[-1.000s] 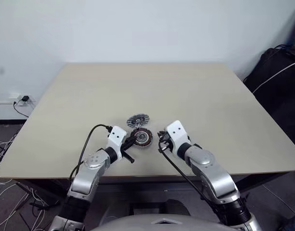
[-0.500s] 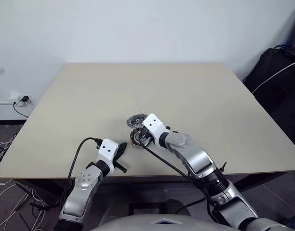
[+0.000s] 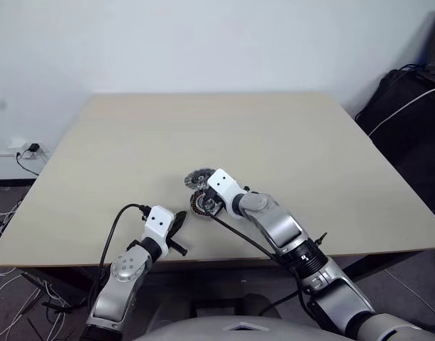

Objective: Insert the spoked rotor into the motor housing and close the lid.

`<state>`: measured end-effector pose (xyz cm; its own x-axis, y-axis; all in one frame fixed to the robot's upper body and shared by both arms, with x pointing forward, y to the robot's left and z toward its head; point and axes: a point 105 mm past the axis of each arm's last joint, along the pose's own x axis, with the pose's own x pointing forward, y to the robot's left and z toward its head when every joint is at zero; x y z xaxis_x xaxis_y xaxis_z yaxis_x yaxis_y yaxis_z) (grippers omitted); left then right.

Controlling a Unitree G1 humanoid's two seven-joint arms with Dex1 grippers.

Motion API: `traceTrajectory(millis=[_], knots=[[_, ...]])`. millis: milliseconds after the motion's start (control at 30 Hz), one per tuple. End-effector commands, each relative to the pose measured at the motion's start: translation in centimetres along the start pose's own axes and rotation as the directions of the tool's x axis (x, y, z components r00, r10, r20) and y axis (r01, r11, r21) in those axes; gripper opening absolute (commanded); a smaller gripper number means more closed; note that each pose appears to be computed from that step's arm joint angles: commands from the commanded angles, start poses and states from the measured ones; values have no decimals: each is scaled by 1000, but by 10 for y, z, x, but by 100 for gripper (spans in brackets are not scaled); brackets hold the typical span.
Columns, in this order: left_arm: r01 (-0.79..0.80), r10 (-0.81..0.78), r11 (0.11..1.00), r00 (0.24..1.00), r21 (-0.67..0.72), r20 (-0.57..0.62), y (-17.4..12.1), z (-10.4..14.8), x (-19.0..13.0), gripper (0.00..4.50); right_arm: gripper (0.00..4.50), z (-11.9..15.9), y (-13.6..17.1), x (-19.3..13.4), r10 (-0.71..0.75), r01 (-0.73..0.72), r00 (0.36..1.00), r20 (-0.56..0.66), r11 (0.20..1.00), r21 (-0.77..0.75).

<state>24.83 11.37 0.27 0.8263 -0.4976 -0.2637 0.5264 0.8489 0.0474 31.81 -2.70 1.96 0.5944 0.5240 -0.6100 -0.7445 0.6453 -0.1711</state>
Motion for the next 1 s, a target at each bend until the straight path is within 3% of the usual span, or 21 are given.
traceTrajectory(millis=[33,1000], knots=[[9,-10,1000,998,18,60,-1,17,3,0,2,13,0,0,3,-3,999,32,1000,-26],[9,-9,1000,998,14,62,-3,21,2,0,2,11,15,9,110,-112,994,-28,989,-92]])
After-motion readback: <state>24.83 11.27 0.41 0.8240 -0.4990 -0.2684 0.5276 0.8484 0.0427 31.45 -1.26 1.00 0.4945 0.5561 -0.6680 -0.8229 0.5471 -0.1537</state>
